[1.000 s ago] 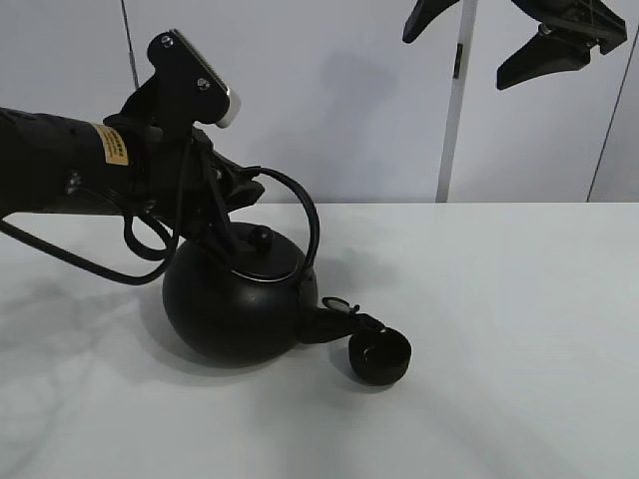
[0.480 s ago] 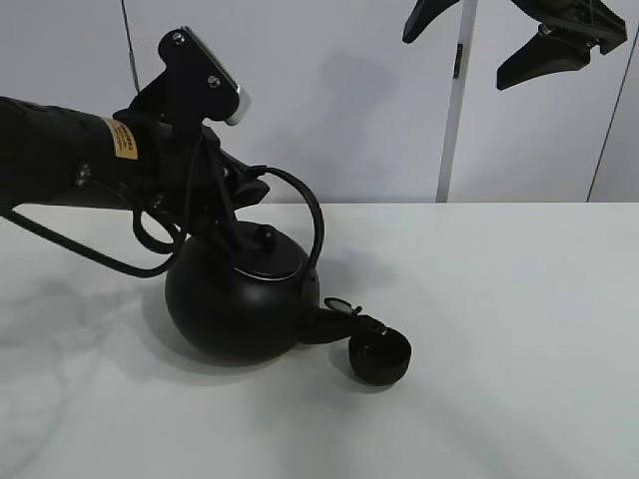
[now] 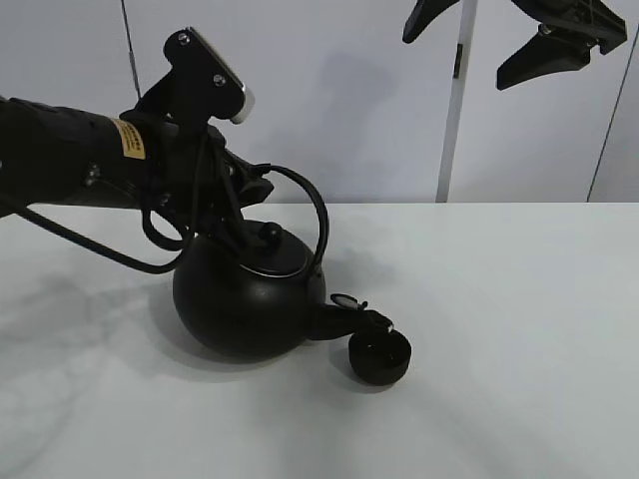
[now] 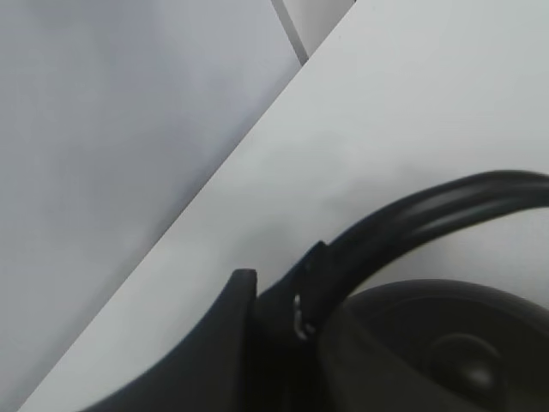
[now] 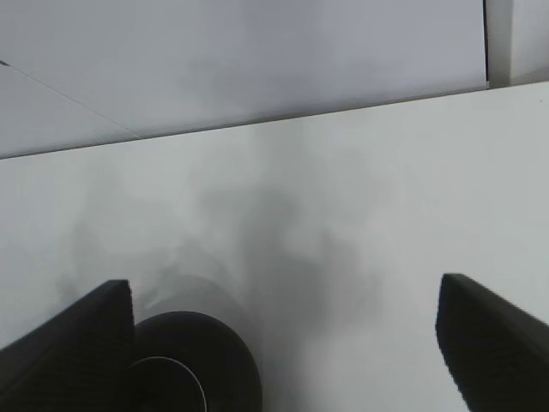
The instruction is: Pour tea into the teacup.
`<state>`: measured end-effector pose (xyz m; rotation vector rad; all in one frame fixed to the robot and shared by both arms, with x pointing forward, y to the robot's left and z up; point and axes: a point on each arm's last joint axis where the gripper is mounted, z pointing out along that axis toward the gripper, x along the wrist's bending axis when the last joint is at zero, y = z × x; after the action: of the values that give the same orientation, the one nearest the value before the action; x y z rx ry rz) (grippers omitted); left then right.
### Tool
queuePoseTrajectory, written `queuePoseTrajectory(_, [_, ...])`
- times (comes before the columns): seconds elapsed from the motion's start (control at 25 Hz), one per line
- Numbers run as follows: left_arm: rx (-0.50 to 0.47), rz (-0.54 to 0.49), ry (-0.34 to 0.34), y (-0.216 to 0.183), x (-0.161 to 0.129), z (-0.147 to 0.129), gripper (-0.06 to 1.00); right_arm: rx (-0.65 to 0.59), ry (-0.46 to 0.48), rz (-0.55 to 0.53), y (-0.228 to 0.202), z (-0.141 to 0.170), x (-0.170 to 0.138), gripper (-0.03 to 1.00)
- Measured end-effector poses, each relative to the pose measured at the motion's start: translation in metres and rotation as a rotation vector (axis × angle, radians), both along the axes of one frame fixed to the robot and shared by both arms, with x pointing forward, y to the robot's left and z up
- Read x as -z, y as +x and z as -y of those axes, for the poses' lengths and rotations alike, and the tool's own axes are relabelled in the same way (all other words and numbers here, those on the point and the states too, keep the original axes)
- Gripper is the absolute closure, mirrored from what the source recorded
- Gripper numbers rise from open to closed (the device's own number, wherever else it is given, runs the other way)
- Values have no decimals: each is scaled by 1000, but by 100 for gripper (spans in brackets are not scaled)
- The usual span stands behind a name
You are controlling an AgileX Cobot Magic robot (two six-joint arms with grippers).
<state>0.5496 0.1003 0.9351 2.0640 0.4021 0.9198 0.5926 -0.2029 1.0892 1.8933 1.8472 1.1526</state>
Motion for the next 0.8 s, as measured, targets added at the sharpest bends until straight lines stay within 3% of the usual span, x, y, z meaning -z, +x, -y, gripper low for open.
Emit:
queuePoseTrajectory(0.16, [-1, -1, -2, 0, 0, 0, 84, 0, 0, 0, 0, 0, 0, 31])
queuePoseTrajectory(0.48, [-66, -56, -73, -2, -6, -4, 84, 0, 0, 0, 0, 0, 0, 31])
queuePoseTrajectory(0.8, [-214, -30, -280, -23, -20, -27, 84, 0, 0, 0, 0, 0, 0, 31])
